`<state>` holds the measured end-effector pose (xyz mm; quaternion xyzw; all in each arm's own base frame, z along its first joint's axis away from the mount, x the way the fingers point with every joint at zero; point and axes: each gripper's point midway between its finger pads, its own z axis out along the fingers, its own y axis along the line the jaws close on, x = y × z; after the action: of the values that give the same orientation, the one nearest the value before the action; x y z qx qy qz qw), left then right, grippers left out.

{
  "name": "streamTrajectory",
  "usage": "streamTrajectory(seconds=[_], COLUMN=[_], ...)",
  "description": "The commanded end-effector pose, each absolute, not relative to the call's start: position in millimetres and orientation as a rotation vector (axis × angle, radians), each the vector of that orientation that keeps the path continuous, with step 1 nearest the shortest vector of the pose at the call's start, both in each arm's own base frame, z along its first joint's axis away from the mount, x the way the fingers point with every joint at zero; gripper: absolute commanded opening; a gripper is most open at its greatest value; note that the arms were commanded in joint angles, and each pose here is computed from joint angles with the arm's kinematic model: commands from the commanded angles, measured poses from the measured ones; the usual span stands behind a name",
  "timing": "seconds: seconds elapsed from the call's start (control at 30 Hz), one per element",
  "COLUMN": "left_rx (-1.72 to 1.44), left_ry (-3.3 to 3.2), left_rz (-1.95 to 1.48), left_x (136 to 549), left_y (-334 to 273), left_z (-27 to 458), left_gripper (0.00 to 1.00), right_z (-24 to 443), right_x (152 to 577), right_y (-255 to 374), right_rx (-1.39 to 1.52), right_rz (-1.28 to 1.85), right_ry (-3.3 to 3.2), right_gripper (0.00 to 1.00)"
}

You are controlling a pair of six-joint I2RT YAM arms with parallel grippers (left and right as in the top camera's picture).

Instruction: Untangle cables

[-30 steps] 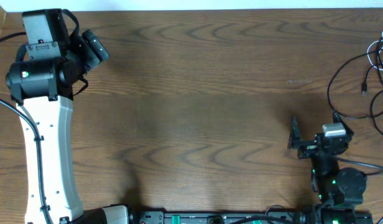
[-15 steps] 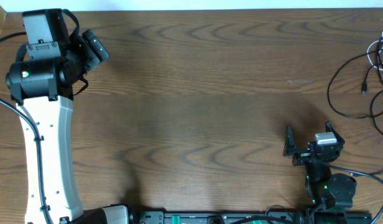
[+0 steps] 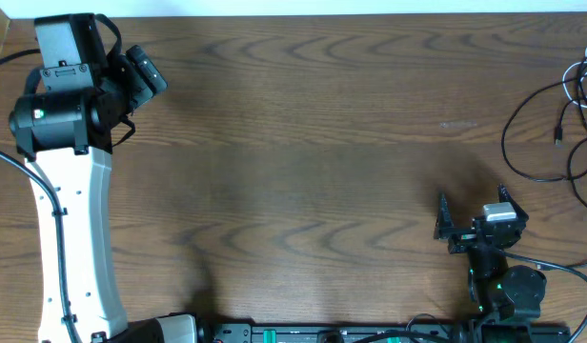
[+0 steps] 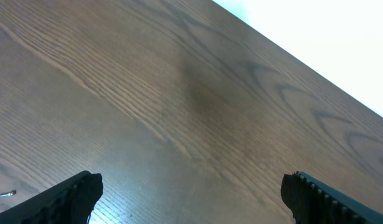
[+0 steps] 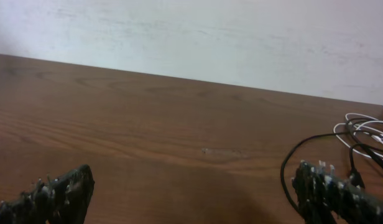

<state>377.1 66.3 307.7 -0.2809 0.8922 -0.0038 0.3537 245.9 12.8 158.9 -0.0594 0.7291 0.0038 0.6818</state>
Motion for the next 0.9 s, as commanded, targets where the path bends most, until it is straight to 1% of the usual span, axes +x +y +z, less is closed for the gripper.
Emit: streamTrajectory(seconds=[0.0,0.27,0.4,0.63,0.87], left_rx=[-0.737,-0.737,-0.682,-0.682,-0.672], left_ry=[2.317,2.317,2.340,2.352,2.274], left_rz=[-0.002,-0.002,0.106,0.109,0.084], left_x=[378.2,378.2,373.2,370.4,350.4], left_y=[68.5,68.5,78.5,78.0,74.5], left_z=[303.3,303.3,302.3,300.7,325.5], left_gripper=[0.98,0.98,0.98,0.98,0.98], right_z=[158.6,158.6,158.6,158.6,158.6], right_x=[245.8,245.8,245.8,245.8,245.8], right_y=[10.8,10.8,10.8,10.8,10.8], right_rx=[-0.116,-0.116,-0.116,-0.116,-0.116], right_rz=[0.010,0.010,0.010,0.010,0.010], right_ry=[1.633,1.633,1.633,1.633,1.633], right_gripper=[0.99,0.99,0.99,0.99,0.99])
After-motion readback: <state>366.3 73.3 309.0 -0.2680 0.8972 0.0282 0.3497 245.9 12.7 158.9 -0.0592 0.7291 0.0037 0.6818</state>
